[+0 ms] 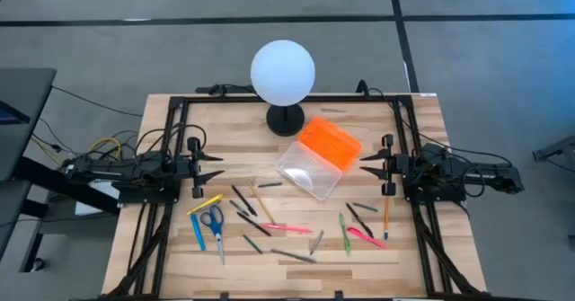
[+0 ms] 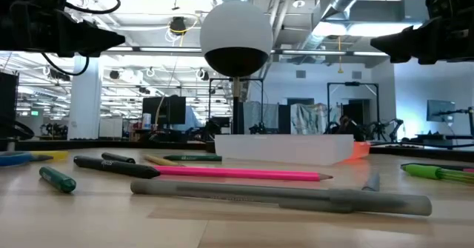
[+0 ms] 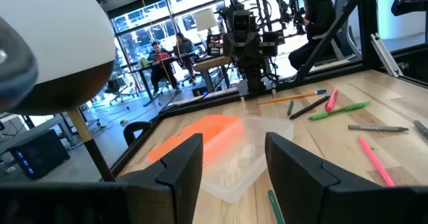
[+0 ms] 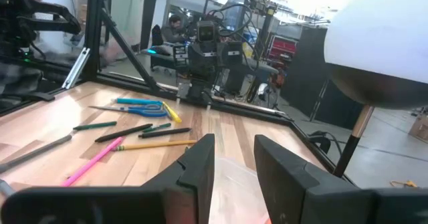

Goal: Pick & place school supplies into a supply box

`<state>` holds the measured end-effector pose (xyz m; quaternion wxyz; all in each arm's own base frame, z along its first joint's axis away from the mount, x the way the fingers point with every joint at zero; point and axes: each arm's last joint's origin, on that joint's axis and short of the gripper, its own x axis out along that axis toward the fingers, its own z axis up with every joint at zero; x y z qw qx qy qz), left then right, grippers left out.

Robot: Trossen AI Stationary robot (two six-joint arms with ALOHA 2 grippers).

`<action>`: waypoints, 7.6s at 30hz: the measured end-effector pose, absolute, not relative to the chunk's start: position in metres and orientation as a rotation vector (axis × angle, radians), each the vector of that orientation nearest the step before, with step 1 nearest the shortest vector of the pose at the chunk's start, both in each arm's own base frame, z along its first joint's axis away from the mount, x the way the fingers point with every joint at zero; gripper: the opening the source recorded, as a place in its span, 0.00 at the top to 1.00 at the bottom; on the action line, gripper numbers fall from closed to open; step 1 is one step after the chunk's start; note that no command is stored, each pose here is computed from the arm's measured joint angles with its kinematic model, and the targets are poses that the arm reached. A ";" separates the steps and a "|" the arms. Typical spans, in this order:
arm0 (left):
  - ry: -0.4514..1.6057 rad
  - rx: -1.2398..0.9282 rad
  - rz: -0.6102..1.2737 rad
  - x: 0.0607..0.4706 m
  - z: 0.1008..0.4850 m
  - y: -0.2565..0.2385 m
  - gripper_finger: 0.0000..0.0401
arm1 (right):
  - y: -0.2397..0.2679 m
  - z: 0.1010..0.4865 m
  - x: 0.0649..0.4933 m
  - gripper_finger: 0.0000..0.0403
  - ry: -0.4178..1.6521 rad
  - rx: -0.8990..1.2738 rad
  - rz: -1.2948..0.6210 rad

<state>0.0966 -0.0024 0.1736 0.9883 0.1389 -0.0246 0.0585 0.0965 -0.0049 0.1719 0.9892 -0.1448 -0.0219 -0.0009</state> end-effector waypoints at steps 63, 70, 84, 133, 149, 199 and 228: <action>-0.066 0.013 0.107 0.097 0.174 -0.002 0.61 | -0.005 0.181 0.096 0.75 -0.138 0.070 -0.009; -0.067 -0.007 0.107 0.097 0.174 -0.002 0.61 | -0.006 0.181 0.096 0.75 -0.142 -0.013 -0.030; -0.394 0.030 0.052 0.089 0.205 -0.004 0.61 | -0.001 0.227 0.086 0.75 -0.366 -0.104 0.023; 0.440 0.156 -0.086 0.206 0.291 -0.038 0.61 | 0.021 0.262 0.261 0.75 -0.022 -0.306 0.132; 1.019 -0.029 0.320 0.193 0.241 -0.093 0.61 | 0.061 0.235 0.253 0.75 0.221 -0.344 0.267; 1.333 -0.192 0.611 0.125 0.133 -0.122 0.61 | 0.082 0.178 0.278 0.75 0.321 -0.439 0.352; 1.283 -0.299 0.625 0.134 0.122 -0.111 0.83 | 0.089 0.175 0.275 0.75 0.361 -0.379 0.372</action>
